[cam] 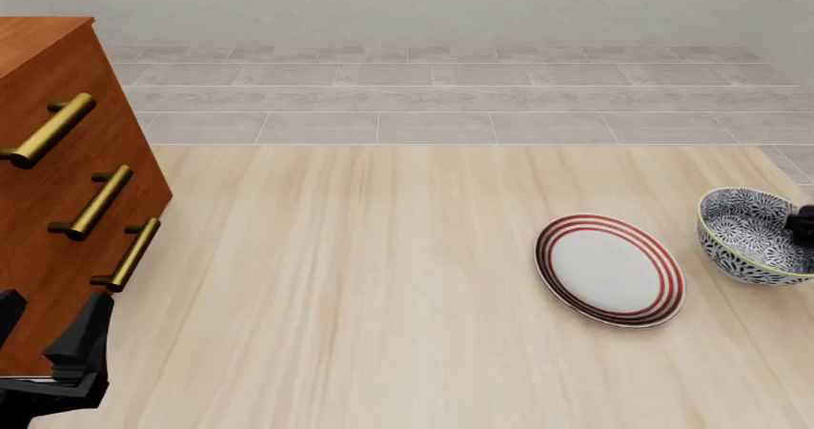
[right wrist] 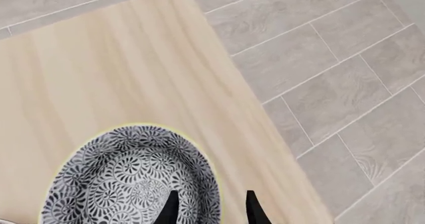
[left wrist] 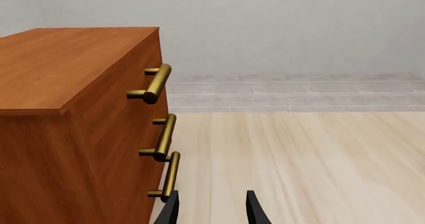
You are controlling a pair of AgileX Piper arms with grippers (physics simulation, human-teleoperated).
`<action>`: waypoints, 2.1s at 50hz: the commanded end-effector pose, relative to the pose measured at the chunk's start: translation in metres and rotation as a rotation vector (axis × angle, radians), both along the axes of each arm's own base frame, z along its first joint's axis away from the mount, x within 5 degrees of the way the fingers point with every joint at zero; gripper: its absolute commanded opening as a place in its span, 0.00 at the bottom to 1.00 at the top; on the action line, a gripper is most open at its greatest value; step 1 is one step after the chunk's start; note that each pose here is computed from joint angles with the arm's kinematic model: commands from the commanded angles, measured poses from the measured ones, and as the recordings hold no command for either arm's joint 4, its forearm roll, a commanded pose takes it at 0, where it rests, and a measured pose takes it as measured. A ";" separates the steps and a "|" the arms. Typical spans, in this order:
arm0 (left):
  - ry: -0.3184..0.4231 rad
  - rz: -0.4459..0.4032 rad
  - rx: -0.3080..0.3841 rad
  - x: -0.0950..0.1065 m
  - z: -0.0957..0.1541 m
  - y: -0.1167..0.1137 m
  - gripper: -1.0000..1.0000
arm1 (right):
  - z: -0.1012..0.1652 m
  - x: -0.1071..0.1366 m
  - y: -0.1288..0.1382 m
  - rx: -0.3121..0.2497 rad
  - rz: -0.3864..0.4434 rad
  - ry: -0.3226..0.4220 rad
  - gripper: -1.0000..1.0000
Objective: Put the bowl on top of the cabinet.
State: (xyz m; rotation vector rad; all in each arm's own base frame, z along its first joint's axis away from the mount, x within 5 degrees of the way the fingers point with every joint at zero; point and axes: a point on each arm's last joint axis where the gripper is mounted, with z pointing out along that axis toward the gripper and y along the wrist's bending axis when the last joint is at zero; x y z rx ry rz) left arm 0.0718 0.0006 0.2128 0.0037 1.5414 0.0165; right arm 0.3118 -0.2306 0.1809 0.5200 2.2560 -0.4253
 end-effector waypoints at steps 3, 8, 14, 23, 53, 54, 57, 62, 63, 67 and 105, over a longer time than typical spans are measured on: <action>-0.002 0.001 -0.001 -0.001 0.000 0.000 1.00 | -0.016 0.000 -0.002 0.013 0.001 0.026 1.00; -0.002 0.000 0.000 -0.001 0.000 0.000 1.00 | -0.022 0.000 -0.004 0.016 -0.002 0.032 1.00; -0.003 0.000 0.000 -0.002 0.000 0.000 1.00 | -0.025 -0.001 -0.005 0.017 -0.002 0.040 1.00; -0.005 0.000 -0.001 -0.003 0.000 0.000 1.00 | -0.028 -0.002 -0.007 0.021 -0.008 0.044 1.00; -0.007 0.002 -0.004 -0.003 0.000 0.000 1.00 | -0.019 -0.002 -0.006 0.005 0.000 0.037 0.00; -0.007 0.002 -0.003 -0.003 0.000 0.000 1.00 | -0.019 -0.002 -0.007 0.005 0.000 0.037 0.00; -0.008 0.003 -0.004 -0.003 0.000 0.000 1.00 | -0.017 -0.003 -0.006 0.000 0.002 0.036 0.00; -0.008 0.002 -0.004 -0.003 0.000 0.000 1.00 | -0.011 -0.001 -0.004 -0.002 0.005 0.026 0.00; -0.008 0.003 -0.004 -0.003 0.000 0.000 1.00 | -0.009 0.000 -0.003 -0.003 0.007 0.023 0.00; -0.009 0.003 -0.004 -0.003 0.000 0.000 1.00 | -0.001 0.001 -0.001 -0.006 0.009 0.010 0.00; -0.017 0.005 -0.010 -0.006 0.000 0.000 1.00 | 0.089 -0.005 0.031 -0.104 0.065 -0.134 0.00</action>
